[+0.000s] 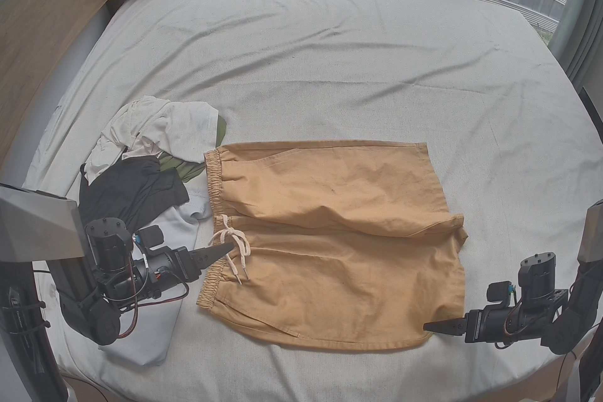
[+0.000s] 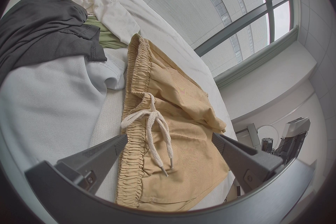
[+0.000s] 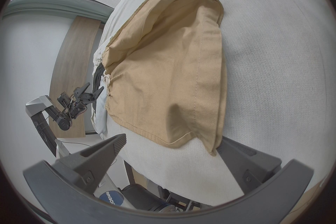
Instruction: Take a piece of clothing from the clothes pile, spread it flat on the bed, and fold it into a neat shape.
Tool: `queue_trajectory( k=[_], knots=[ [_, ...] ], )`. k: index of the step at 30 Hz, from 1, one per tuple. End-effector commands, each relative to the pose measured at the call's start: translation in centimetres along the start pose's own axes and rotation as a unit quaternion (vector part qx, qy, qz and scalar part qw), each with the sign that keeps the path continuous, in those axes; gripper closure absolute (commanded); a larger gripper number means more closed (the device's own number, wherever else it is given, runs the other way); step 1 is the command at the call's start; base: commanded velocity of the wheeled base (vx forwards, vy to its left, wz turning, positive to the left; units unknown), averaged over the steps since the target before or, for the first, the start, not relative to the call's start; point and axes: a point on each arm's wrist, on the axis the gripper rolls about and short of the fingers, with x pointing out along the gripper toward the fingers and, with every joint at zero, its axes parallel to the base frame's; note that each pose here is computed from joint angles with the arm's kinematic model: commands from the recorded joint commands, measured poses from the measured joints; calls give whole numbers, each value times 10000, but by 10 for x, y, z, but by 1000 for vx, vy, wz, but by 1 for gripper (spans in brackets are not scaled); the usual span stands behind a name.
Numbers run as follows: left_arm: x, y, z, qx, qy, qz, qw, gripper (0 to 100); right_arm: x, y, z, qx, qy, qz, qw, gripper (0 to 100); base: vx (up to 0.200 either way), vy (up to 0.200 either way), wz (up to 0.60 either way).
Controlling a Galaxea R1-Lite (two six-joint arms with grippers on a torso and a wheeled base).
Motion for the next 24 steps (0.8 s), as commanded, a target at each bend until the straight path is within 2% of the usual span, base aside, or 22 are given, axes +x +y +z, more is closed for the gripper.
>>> queue_trajectory(
  k=[1, 2, 3, 20, 24],
  knots=[
    [0, 0, 0, 7, -8, -5, 10000, 0, -4, 1, -3, 13, 13, -10, 10000, 0, 0, 0, 0],
    [0, 0, 1, 3, -14, -8, 10000, 0, -4, 1, -3, 24, 19, -13, 10000, 0, 0, 0, 0],
    [0, 0, 0, 7, -8, -5, 10000, 0, -4, 1, -3, 23, 30, -12, 10000, 100, 0, 0, 0],
    [0, 0, -1, -4, 9, 5, 10000, 0, -1, -3, -8, 104, 223, -104, 9996, 100, 0, 0, 0],
    [-6, 2, -10, -123, 202, 100, 9997, 0, -2, -4, -7, 139, 217, -124, 9996, 100, 0, 0, 0]
  ],
)
